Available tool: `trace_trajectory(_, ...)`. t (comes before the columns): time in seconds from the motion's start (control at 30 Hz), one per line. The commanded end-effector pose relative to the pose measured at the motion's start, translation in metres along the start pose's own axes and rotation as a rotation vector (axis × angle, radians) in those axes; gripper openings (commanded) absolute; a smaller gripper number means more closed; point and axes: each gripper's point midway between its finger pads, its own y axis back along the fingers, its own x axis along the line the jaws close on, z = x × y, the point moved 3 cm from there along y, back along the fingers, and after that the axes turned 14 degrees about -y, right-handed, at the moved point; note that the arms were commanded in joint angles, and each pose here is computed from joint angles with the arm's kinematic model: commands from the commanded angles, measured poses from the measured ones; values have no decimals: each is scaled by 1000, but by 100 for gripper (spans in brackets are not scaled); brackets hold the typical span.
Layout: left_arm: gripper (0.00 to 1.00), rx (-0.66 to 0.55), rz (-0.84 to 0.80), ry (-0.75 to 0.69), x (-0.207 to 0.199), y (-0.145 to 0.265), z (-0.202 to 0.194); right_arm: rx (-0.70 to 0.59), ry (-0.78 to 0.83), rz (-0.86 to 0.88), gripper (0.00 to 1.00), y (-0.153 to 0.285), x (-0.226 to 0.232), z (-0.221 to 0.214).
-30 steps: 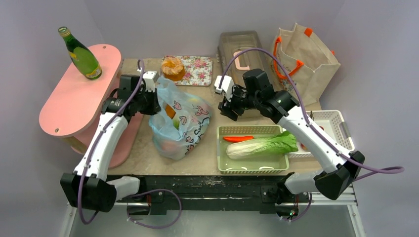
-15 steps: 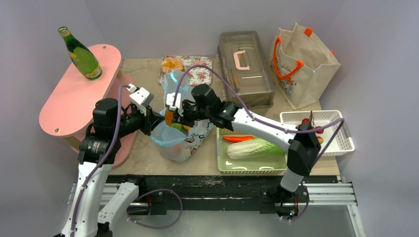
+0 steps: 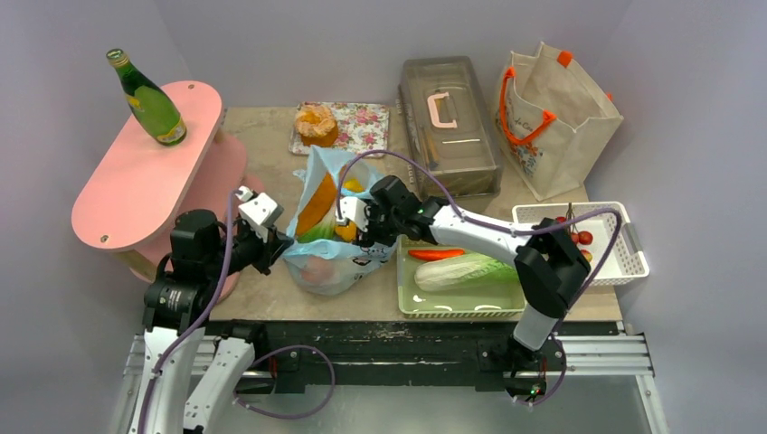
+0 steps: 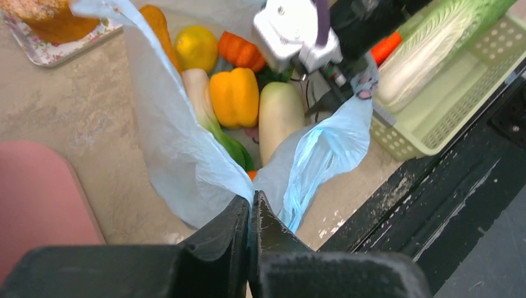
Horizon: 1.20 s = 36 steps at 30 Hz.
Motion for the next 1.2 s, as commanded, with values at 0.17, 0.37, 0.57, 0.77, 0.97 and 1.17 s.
trace_trajectory(0.17,0,140,-132,-189,-17,-5,-61,-2,109,52,98,13,12,-4)
trace_trajectory(0.37,0,217,-231,-296,-20,-7,-83,-20,290,127,95,-12,28,21)
trace_trajectory(0.57,0,241,-215,-299,-17,-5,-85,117,391,187,94,-45,32,-20)
trace_trajectory(0.77,0,273,-229,-317,-23,3,-94,153,323,78,44,-56,13,-26)
trace_trajectory(0.97,0,360,-230,-399,-22,13,-115,-85,205,-166,0,-5,-26,49)
trace_trajectory(1.17,0,543,-174,-449,0,21,-138,-271,-1,-305,0,44,-86,88)
